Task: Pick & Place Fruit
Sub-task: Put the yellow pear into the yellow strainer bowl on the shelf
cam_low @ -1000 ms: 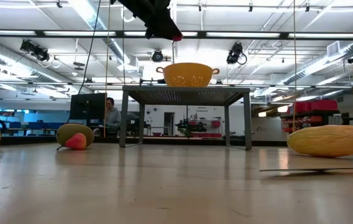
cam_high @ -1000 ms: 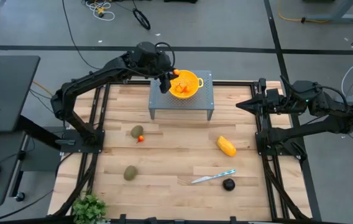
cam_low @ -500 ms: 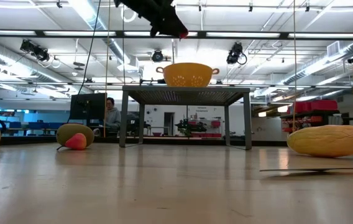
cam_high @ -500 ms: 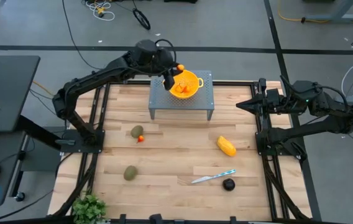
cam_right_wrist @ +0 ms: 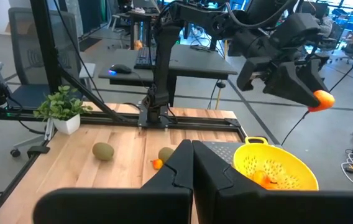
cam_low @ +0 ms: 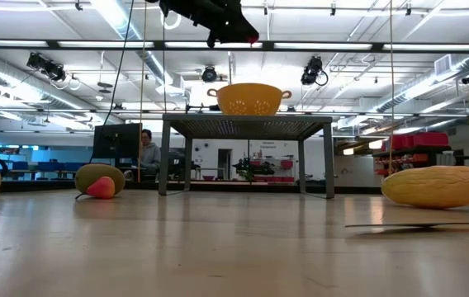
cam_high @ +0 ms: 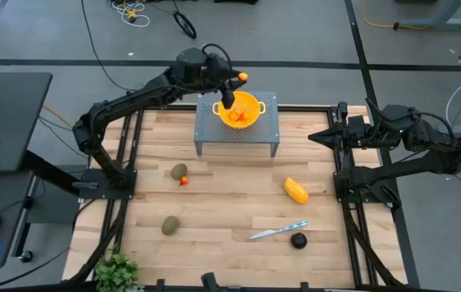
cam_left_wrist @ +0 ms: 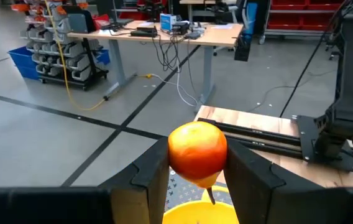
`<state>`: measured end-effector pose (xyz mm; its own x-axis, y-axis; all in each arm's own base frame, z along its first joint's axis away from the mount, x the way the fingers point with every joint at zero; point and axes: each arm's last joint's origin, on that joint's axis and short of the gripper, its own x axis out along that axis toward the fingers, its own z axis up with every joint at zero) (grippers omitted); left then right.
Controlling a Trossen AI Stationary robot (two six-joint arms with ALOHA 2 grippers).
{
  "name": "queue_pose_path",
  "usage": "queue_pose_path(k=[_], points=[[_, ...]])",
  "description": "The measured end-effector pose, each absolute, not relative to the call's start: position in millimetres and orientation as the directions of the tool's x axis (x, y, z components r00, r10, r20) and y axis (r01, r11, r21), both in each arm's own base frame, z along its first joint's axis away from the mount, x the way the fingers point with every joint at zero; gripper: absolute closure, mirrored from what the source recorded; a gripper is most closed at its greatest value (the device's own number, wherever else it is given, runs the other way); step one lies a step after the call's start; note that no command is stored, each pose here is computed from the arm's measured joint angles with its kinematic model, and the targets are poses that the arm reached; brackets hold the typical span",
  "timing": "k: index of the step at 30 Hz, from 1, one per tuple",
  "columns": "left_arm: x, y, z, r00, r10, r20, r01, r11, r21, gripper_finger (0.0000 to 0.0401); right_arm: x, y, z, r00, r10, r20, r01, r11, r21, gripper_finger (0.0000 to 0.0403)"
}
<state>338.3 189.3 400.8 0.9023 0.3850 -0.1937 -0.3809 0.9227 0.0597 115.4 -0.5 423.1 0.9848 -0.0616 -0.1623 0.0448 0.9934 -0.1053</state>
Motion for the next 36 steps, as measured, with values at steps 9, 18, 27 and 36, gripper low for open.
queue_pose_path(k=[9,18,27,36], points=[[339,189,375,0.892,0.360,-0.273,-0.370,0.929,0.013,0.0257,115,-1,423,0.985,-0.062,-0.162,0.045,0.993,-0.105,0.0402],[339,190,338,0.865,0.349,-0.361,-0.387,0.922,-0.035,0.0265,115,-1,423,0.985,-0.062,-0.162,0.045,0.993,-0.105,0.0402],[338,190,331,0.858,0.348,-0.378,-0.393,0.918,-0.048,0.0266,115,-1,423,0.985,-0.061,-0.162,0.044,0.993,-0.105,0.0402],[337,193,331,0.819,0.429,-0.380,-0.459,0.889,0.014,0.0253,115,0,423,0.985,-0.060,-0.163,0.043,0.994,-0.105,0.0402]])
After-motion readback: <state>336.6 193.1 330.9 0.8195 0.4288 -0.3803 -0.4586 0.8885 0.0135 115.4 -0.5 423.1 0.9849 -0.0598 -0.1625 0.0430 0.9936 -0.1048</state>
